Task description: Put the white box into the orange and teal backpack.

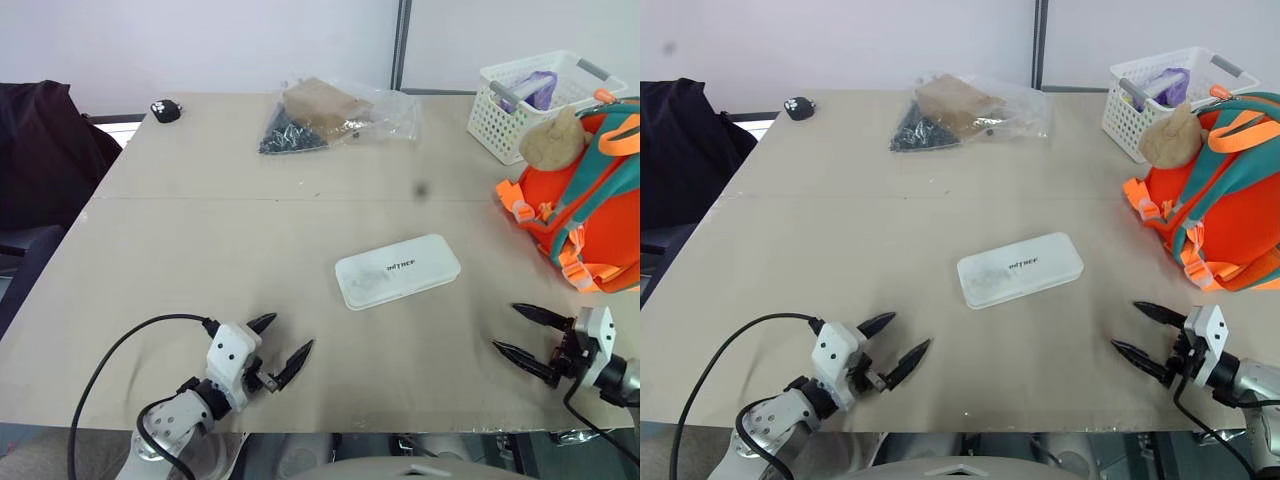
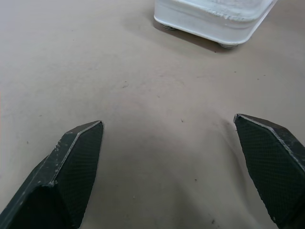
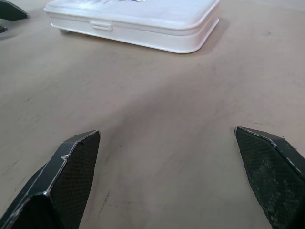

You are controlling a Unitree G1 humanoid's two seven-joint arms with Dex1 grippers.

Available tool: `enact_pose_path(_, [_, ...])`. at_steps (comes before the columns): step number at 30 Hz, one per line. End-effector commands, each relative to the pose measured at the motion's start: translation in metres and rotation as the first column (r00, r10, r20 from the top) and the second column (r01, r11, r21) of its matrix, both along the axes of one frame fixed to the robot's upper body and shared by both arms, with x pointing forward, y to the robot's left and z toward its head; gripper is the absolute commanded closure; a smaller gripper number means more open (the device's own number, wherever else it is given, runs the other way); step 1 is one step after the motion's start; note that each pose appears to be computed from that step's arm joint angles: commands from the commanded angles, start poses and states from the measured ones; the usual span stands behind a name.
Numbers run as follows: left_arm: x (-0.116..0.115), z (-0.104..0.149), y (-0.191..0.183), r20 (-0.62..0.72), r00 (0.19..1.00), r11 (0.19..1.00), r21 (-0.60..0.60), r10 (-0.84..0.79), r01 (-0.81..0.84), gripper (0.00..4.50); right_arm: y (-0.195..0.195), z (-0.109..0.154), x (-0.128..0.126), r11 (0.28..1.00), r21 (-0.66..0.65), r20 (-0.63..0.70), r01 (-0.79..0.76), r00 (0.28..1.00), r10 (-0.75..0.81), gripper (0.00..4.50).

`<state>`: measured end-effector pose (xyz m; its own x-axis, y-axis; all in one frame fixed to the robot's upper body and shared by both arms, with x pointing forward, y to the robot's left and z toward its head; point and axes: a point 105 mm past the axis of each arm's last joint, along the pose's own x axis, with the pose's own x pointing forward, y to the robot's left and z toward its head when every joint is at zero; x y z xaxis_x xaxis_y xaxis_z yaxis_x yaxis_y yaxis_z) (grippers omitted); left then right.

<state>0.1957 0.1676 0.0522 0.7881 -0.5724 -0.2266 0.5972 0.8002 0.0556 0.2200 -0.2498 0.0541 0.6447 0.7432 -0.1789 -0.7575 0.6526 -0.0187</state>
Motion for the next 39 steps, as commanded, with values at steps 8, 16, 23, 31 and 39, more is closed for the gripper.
enact_pose_path(8, [0.003, 0.004, -0.002, -0.15, 0.989, 0.99, -0.143, -0.006, -0.016, 0.0, 0.004, 0.003, 0.001, 1.0, 0.005, -0.003, 0.023, 1.0, -0.023, 0.04])
enact_pose_path(16, [0.012, 0.017, -0.008, -0.186, 0.982, 0.973, -0.231, -0.042, -0.002, 0.0, 0.016, 0.024, 0.012, 0.996, 0.066, 0.037, 0.061, 0.997, -0.063, 0.04])
enact_pose_path(23, [0.016, 0.037, -0.026, -0.338, 0.922, 0.852, -0.524, -0.191, -0.015, 0.0, 0.025, 0.052, 0.035, 0.985, 0.086, 0.08, 0.148, 0.985, -0.155, 0.04])
enact_pose_path(31, [0.054, 0.066, -0.034, -0.448, 0.86, 0.735, -0.664, -0.246, -0.135, 0.0, 0.042, 0.071, 0.076, 0.966, -0.018, 0.221, 0.259, 0.943, -0.249, 2.21])
enact_pose_path(39, [0.077, 0.045, -0.046, -0.657, 0.728, 0.781, -0.554, -0.197, -0.288, 0.0, 0.036, 0.065, 0.098, 0.908, -0.176, 0.362, 0.38, 0.883, -0.299, 4.44])
